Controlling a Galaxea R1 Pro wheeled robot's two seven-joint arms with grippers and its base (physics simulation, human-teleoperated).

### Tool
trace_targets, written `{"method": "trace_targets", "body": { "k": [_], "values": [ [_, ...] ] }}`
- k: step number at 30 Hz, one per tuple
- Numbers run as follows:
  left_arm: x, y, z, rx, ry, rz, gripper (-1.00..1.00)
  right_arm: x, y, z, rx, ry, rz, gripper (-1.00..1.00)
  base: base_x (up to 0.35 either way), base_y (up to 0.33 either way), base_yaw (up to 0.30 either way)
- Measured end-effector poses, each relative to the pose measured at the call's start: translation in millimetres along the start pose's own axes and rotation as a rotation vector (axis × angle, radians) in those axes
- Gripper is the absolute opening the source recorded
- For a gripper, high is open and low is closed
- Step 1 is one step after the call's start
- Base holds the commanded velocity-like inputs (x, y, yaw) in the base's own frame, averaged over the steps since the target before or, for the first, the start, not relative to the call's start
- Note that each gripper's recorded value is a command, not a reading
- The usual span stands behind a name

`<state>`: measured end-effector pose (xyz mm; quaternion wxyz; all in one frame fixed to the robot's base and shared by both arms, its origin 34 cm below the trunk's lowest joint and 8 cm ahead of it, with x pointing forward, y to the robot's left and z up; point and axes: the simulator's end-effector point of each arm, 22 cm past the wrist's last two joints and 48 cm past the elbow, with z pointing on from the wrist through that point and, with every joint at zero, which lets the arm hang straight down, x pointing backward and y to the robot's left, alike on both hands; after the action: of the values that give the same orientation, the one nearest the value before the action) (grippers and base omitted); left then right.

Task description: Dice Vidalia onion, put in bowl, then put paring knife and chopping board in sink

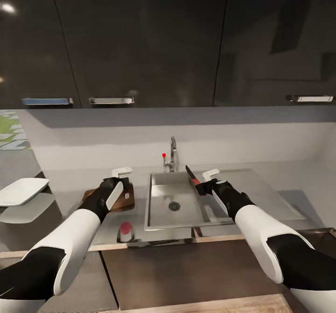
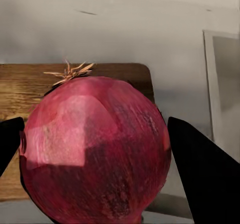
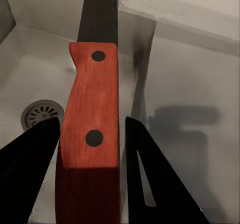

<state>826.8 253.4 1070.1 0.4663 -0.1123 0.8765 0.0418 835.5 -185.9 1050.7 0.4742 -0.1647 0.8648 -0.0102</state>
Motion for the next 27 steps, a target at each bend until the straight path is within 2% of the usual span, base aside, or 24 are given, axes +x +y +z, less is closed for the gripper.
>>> {"method": "trace_targets", "body": {
  "k": [12,27],
  "values": [
    [6,1,1.7,-0.003,0.013,0.003,-1.00,1,0,0.2,0.000,0.002,-0.001,-1.00,0.000,0.180,0.088],
    [25,3,7.8,-0.012,0.053,0.012,-1.00,3,0,2.0,-0.002,0.007,0.000,-1.00,0.000,0.013,0.008]
  ]
}}
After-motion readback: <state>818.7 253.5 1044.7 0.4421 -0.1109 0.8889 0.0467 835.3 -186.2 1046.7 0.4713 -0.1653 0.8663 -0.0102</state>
